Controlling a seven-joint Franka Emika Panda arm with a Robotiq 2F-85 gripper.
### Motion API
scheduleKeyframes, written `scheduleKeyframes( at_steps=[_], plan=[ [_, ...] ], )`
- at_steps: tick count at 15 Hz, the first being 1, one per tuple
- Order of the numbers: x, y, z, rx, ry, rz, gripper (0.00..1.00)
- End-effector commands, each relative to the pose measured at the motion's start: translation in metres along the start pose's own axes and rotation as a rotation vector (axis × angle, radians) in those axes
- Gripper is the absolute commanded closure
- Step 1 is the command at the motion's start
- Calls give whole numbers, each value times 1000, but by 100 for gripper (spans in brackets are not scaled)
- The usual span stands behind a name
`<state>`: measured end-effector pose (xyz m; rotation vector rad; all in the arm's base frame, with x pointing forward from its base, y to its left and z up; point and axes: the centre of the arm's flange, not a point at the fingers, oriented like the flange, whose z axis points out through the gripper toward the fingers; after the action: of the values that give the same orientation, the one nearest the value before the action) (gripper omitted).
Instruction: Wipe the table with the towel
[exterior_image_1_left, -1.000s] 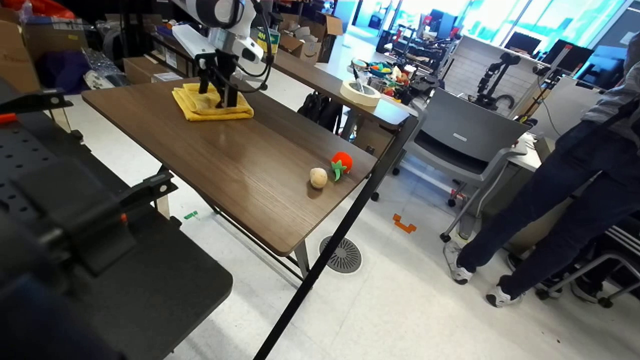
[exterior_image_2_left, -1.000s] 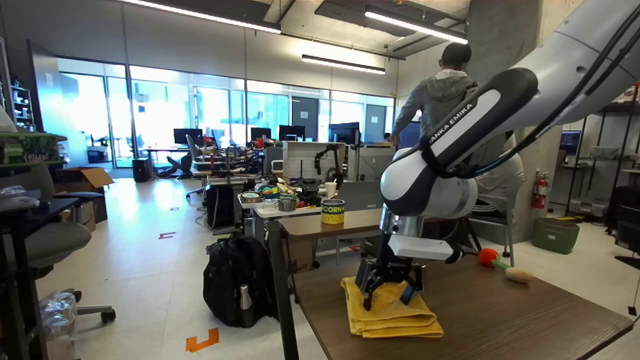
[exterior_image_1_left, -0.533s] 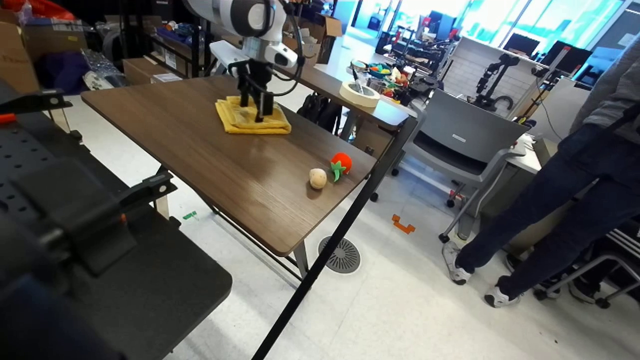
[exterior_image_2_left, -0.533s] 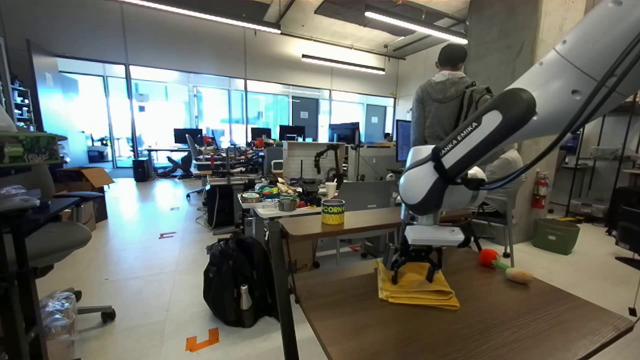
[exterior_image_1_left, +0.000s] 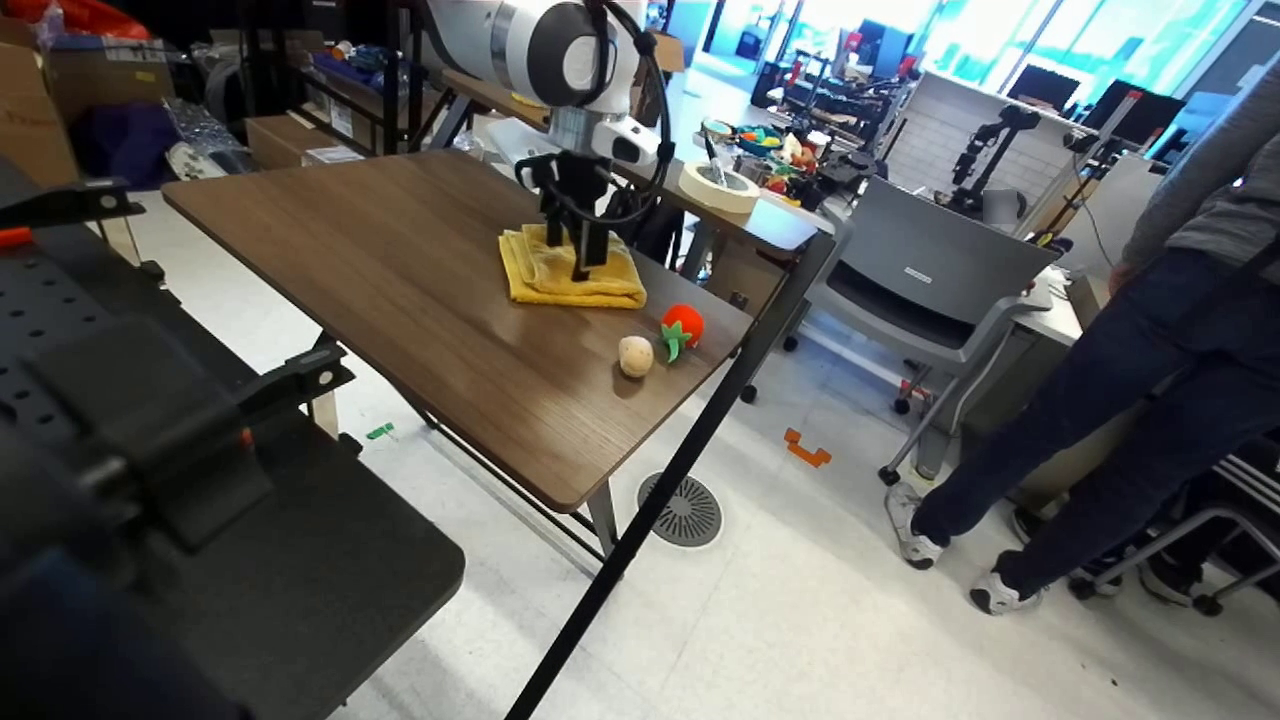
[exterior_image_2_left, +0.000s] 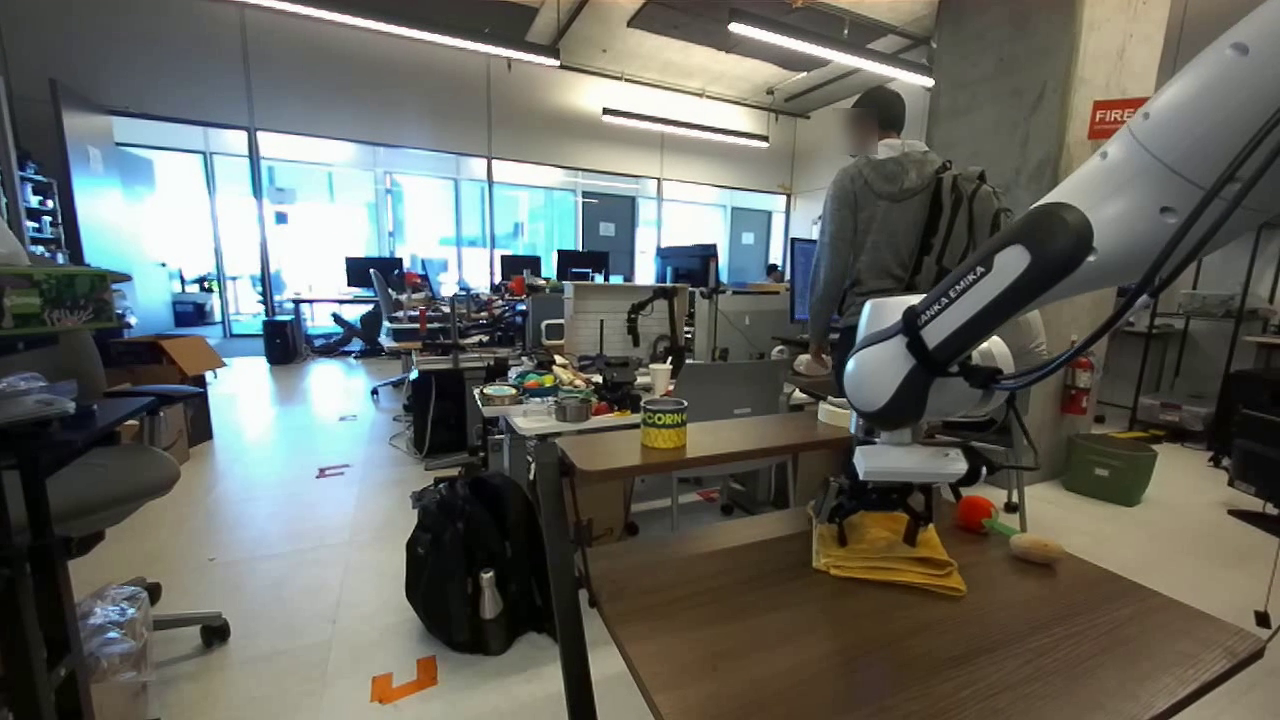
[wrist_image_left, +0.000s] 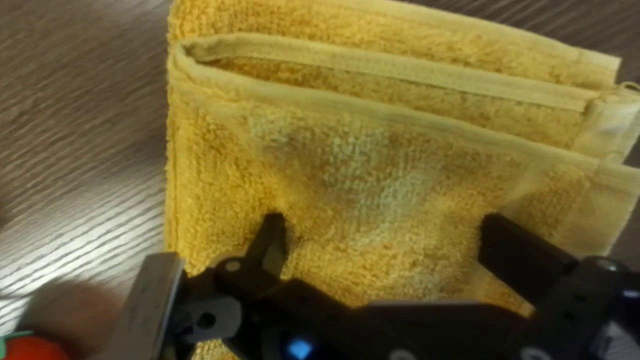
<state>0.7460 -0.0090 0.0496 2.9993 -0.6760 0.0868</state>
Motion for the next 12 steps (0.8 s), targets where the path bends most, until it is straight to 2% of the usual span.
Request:
scheduleKeyframes(
  at_steps=[1, 4, 9, 10, 12],
  plan=[
    [-42, -58, 9, 53, 11, -132, 0],
    [-75, -115, -3, 116, 43, -245, 0],
    [-133, -188, -35, 242, -10, -357, 0],
    [-111, -181, -21, 198, 13, -313, 0],
    [-120, -191, -24, 206, 11, -327, 0]
  ],
)
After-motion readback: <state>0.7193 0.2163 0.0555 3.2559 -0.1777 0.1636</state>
